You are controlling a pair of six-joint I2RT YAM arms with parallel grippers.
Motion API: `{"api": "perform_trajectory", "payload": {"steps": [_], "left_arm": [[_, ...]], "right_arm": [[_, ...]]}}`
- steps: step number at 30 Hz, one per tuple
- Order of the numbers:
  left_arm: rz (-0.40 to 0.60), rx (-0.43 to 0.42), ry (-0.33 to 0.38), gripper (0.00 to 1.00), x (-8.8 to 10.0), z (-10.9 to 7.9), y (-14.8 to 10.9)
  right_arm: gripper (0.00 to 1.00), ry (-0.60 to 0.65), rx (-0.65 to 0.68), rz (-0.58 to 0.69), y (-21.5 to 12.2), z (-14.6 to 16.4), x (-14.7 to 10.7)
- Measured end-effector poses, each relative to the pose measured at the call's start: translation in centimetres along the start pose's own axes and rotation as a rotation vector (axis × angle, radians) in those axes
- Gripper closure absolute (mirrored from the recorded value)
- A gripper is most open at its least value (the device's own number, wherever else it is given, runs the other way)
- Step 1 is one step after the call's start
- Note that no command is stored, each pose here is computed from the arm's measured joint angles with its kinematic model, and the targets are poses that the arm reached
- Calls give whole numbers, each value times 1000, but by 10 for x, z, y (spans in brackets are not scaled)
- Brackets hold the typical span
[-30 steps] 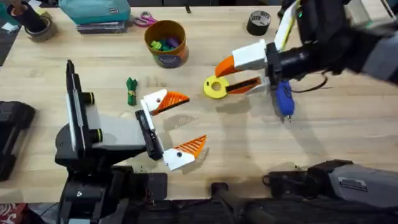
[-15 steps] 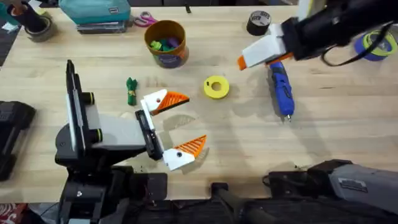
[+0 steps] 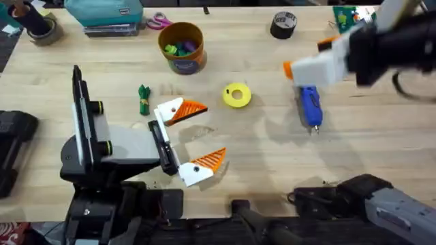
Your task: Pick up the gripper from the table and insert it into the empty holder that is missing its gripper. Then pick up a screw, insert it into the mounting hole, and use the screwdriver to tighten it. Finally, clean up the table by picking up the vegetable and placing it into the bucket.
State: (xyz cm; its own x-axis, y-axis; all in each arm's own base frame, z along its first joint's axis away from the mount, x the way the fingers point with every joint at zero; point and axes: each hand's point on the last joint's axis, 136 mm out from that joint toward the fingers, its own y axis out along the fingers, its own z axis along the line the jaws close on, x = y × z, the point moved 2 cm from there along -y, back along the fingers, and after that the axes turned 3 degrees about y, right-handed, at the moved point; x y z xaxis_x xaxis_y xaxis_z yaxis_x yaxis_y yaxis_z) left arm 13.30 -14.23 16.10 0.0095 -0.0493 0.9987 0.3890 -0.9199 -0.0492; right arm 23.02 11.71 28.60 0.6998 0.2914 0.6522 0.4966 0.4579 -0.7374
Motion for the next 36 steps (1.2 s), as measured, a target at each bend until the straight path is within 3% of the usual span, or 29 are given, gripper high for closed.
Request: {"api": "perform_trajectory", "payload": {"steps": [6,9,20,36], "left_arm": [[0,0,0,15,0,0,0],[0,0,0,15,0,0,0],[0,0,0,15,0,0,0],[0,0,0,15,0,0,0]], "right_arm": [[5,10,-12,42,23,-6,-48],[5,19,-11,61,35,-8,-59],[5,28,-9,77,47,-12,-56],[5,11,75,197,124,9,-49]]}}
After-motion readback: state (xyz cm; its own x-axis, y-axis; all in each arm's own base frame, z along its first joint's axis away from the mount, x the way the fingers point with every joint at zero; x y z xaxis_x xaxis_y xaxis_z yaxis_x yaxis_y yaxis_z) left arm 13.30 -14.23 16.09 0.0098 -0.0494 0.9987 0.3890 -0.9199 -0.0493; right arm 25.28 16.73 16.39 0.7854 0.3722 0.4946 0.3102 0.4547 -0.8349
